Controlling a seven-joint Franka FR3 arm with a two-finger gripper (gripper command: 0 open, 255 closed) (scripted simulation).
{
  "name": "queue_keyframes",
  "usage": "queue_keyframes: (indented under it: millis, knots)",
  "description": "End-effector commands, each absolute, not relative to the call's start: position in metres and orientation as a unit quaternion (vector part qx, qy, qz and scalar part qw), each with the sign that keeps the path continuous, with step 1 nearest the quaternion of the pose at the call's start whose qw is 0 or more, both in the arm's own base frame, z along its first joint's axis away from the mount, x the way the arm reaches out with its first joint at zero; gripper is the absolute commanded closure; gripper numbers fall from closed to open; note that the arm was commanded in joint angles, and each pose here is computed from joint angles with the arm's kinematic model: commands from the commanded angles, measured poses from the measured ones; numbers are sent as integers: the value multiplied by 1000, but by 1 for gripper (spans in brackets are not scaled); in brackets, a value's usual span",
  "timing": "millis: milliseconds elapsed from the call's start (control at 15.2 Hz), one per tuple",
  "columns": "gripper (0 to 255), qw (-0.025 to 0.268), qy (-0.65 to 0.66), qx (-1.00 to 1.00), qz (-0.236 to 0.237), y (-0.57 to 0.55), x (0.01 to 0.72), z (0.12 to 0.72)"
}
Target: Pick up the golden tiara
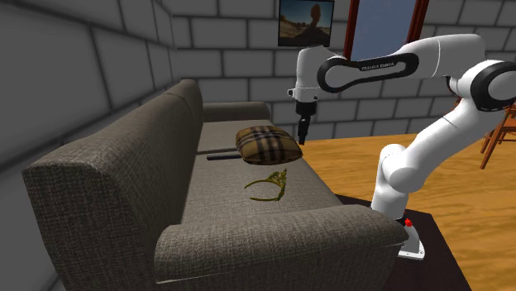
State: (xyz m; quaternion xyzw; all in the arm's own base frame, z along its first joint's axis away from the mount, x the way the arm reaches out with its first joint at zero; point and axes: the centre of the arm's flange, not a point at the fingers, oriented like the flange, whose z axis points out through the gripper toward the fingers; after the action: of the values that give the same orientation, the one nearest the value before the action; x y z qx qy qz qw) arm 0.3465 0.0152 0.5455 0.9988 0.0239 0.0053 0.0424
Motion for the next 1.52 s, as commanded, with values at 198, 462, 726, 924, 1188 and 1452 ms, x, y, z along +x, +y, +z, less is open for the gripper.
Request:
queue_keyframes:
  millis: [198,462,726,924,1188,1452]
  knots:
    - [0,24,11,1000,10,25,385,494]
    - [0,9,1,1000,13,35,416,454]
    - [0,-6,-9,1000,15,45,447,415]
    - [0,-9,-12,1000,16,48,455,399]
    - [0,-9,-12,1000,16,48,455,378]
    - [0,-9,-12,1000,16,48,455,364]
